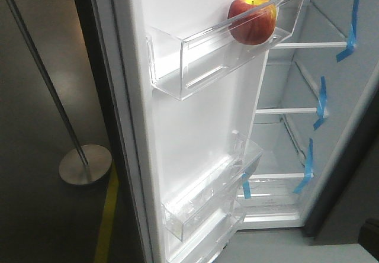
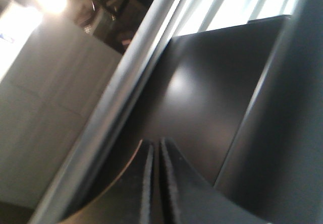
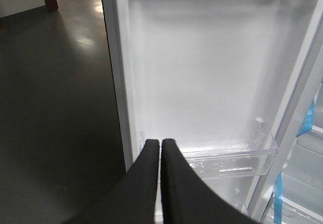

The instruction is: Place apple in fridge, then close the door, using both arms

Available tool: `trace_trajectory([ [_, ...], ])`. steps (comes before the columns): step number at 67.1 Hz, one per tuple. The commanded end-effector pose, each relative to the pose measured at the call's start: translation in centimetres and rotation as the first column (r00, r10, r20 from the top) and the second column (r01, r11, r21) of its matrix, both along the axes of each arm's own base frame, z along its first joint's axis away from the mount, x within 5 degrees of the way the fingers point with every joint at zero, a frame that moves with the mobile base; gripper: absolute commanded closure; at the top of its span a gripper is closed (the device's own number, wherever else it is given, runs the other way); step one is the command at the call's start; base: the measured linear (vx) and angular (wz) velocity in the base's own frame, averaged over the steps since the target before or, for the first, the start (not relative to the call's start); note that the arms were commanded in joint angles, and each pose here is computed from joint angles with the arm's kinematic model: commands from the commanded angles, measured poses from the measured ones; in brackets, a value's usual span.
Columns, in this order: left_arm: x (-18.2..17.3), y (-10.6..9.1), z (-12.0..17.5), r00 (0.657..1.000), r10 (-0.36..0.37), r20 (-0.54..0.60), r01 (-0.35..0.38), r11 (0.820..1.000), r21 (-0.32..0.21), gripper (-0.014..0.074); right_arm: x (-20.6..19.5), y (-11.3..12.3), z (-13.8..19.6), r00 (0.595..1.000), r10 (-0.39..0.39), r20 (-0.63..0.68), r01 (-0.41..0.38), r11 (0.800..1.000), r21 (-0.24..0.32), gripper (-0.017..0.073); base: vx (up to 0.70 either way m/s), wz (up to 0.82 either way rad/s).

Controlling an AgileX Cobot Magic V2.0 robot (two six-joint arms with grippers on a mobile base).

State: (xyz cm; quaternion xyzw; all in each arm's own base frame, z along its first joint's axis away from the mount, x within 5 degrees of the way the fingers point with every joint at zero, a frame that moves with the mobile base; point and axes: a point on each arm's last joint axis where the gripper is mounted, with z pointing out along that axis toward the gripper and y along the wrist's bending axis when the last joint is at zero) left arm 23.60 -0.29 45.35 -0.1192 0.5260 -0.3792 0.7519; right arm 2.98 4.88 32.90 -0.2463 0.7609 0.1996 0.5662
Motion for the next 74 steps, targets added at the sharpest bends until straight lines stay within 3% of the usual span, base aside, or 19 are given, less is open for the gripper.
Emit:
trace_trajectory([
  [1, 2.4, -0.2, 2.0, 0.993, -0.091, 0.076, 0.097, 0.993, -0.069, 0.0455, 0.1, 0.1, 1.0, 0.999, -0.012, 0.03, 0.01, 0.999, 0.049, 0.0564, 0.0, 0.0],
  [5, 4.8, -0.1, 1.5, 0.989, -0.134, 0.06, 0.139, 0.985, -0.104, 0.0376, 0.1, 0.1, 1.0, 1.0, -0.006, 0.023, 0.005, 0.999, 0.046, 0.0564, 0.0, 0.0],
  [12, 7.6, -0.4, 1.7, 0.974, -0.22, 0.061, 0.225, 0.969, -0.098, 0.0216, 0.0, 0.2, 0.9, 1.0, 0.005, 0.012, -0.006, 0.999, 0.043, 0.0564, 0.0, 0.0],
  [18, 10.1, -0.9, 1.0, 0.943, -0.332, 0.027, 0.333, 0.933, -0.135, 0.0103, -0.1, 0.3, 0.9, 1.0, 0.025, -0.003, -0.025, 0.998, 0.058, 0.0562, 0.0, 0.0],
  [23, 11.8, -1.3, 1.0, 0.911, -0.412, 0.002, 0.408, 0.903, -0.132, 0.0048, -0.3, 0.5, 0.9, 0.999, 0.044, -0.012, -0.043, 0.996, 0.08, 0.0561, 0.0, 0.0],
  [27, 13.1, -1.6, 0.8, 0.884, -0.467, -0.023, 0.459, 0.877, -0.142, 0.0034, -0.3, 0.6, 0.9, 0.998, 0.055, -0.018, -0.053, 0.995, 0.09, 0.0561, 0.0, 0.0],
  [40, 16.2, -3.2, 0.7, 0.838, -0.543, -0.061, 0.533, 0.836, -0.13, 0.0035, -0.4, 0.7, 0.9, 0.998, 0.064, -0.026, -0.062, 0.994, 0.091, 0.0561, 0.0, 0.0],
  [56, 16.6, -6.0, 1.2, 0.789, -0.612, -0.049, 0.608, 0.79, -0.074, 0.0035, -0.4, 0.7, 0.9, 0.997, 0.066, -0.028, -0.064, 0.994, 0.09, 0.0561, 0.0, 0.0],
  [65, 15.8, -8.2, 0.9, 0.722, -0.688, -0.072, 0.688, 0.725, -0.029, 0.0035, -0.4, 0.7, 0.9, 0.997, 0.066, -0.028, -0.064, 0.994, 0.09, 0.0561, 0.0, 0.0],
  [74, 14.5, -10.1, 0.9, 0.617, -0.784, -0.072, 0.786, 0.618, 0.012, 0.0035, -0.4, 0.7, 0.8, 0.997, 0.067, -0.029, -0.064, 0.994, 0.09, 0.0561, 0.0, 0.0],
])
